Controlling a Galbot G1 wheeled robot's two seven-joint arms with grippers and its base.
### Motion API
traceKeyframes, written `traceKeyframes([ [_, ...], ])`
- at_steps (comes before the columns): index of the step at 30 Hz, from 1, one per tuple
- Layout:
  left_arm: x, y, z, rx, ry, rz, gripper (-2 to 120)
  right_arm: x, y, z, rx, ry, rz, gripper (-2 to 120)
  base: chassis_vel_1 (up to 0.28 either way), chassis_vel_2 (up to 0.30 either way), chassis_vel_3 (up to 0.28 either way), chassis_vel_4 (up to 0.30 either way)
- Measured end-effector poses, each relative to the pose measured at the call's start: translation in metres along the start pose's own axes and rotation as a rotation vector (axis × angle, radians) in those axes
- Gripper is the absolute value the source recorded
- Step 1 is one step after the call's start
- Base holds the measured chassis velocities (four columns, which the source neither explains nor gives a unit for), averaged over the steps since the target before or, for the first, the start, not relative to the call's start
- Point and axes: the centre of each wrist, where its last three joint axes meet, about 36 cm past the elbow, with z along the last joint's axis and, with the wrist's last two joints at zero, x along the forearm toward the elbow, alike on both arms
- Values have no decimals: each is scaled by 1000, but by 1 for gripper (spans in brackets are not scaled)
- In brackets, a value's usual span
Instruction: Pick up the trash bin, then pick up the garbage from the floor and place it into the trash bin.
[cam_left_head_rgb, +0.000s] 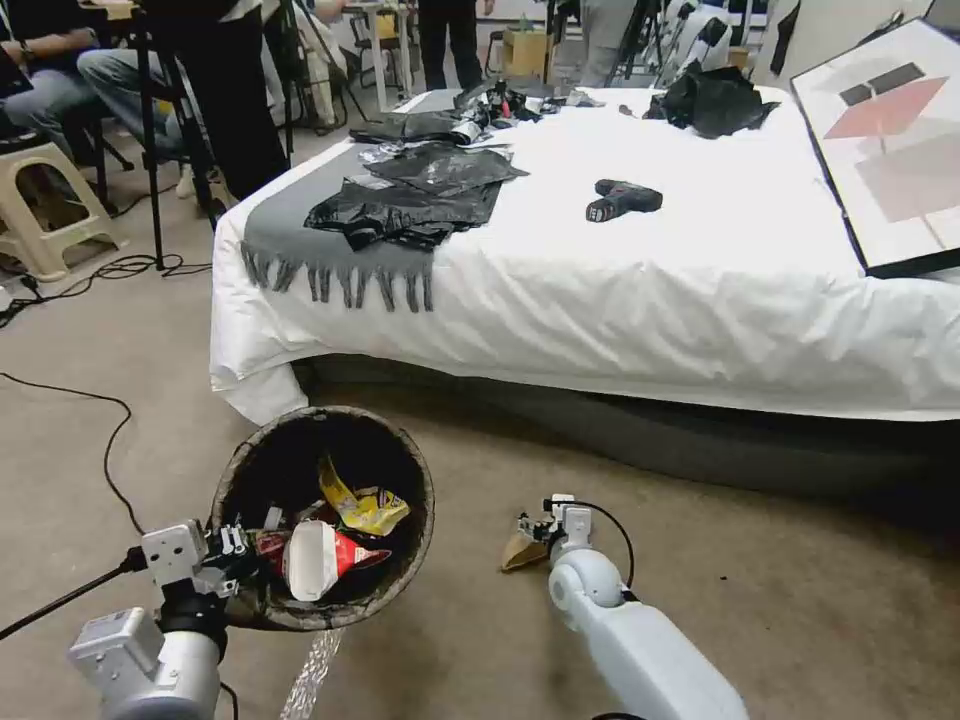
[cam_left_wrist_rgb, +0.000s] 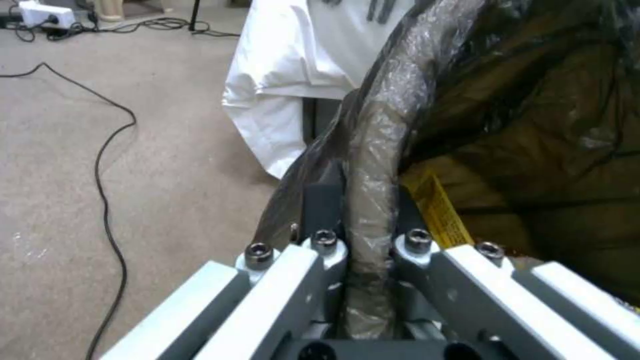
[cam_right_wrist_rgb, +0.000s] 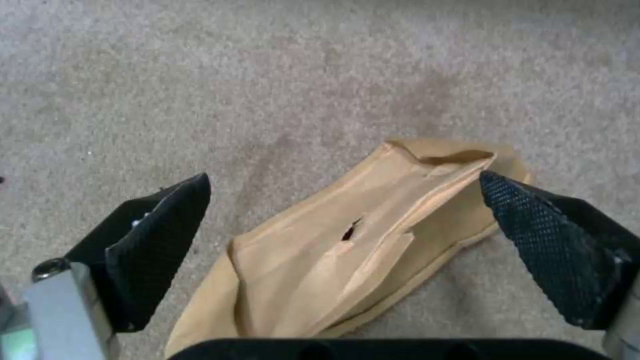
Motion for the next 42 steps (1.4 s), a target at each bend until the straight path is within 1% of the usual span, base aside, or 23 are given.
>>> traceKeyframes([
  [6, 0, 0, 0, 1, -1, 1, 3, -6, 5, 3, -31, 8, 38, 100, 0, 0, 0, 0],
  [14, -1, -1, 0, 2, -4, 4, 3, -7, 4, 7, -47, 9, 63, 100, 0, 0, 0, 0],
  [27, -1, -1, -1, 5, -6, 7, 3, 2, 3, 11, -40, -13, 73, 100, 0, 0, 0, 0],
  [42, -1, -1, -1, 2, -7, 9, 3, -16, -4, 24, -98, 41, 102, 100, 0, 0, 0, 0],
])
